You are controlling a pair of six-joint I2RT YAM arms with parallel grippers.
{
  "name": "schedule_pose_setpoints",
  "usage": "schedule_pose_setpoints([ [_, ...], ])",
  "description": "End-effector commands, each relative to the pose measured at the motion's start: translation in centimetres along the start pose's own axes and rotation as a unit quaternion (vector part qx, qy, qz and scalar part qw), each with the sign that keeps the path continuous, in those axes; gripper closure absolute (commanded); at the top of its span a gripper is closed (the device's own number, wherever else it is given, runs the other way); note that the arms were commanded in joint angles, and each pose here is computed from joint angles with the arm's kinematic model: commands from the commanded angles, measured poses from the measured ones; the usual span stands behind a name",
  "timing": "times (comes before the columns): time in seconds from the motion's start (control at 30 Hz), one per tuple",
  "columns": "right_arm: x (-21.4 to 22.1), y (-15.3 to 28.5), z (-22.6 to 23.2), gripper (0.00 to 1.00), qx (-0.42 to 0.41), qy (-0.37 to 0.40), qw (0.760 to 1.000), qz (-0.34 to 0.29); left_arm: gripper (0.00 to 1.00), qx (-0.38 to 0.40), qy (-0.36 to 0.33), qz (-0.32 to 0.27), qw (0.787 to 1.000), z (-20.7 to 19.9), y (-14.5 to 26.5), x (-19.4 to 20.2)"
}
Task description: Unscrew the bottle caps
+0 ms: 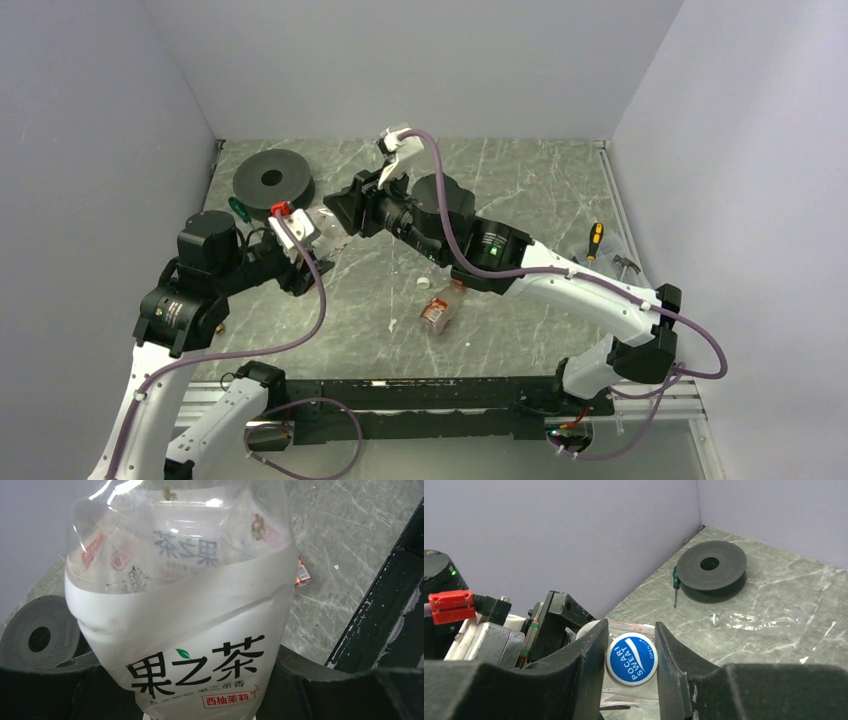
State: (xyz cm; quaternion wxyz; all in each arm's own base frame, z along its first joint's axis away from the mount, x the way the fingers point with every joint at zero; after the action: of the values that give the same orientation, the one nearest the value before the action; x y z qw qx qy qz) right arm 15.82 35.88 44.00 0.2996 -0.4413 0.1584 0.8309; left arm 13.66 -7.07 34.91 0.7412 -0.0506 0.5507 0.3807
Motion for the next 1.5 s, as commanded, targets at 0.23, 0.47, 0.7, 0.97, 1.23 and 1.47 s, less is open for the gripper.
schedule_pose_setpoints([
  [0.23, -3.6, 5.9, 3.6, 1.0, -0.336, 0.079, 0.939, -0.017, 0.43, 0.208, 0.003, -0.175, 0.962, -4.4, 2.5, -4.2],
  [0.47, -2.6, 8.0, 4.1, 1.0, -0.502, 0.116, 0.854, 0.073, 0.41, 0.318, 0.051, -0.188, 0.928, -5.4, 3.1, -5.1],
  [0.7, -2.7, 7.8, 3.1, 0.94, -0.455, 0.122, 0.88, 0.063, 0.41, 0.307, 0.046, -0.182, 0.933, -5.2, 3.0, -5.0],
  [0.97, -5.2, 6.3, 0.8, 0.05, -0.208, 0.045, 0.975, -0.062, 0.43, 0.196, 0.012, -0.136, 0.971, -3.5, 1.7, -3.7],
  [1.23, -4.0, 3.2, 1.8, 0.09, -0.024, 0.026, 0.999, -0.035, 0.44, 0.056, -0.024, -0.067, 0.996, -1.0, 0.6, -1.7],
  [1.47, -3.2, 2.2, 1.7, 0.28, -0.011, 0.012, 0.999, -0.028, 0.45, 0.03, -0.03, -0.047, 0.998, -0.6, 0.5, -1.0],
])
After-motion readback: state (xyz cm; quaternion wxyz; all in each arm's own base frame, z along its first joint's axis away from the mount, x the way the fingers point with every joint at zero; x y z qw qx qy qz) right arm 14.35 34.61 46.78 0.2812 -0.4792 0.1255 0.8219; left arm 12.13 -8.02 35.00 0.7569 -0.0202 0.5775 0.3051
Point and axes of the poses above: each gripper's point midway between its finger pads, its own y axis back along the fingers, its own z axis along the line the jaws close on, x = y × z, the point moved 9 cm from there along y, back along the fingers, and after that the axes turned 13 degrees about -y, right-handed, at the moved point
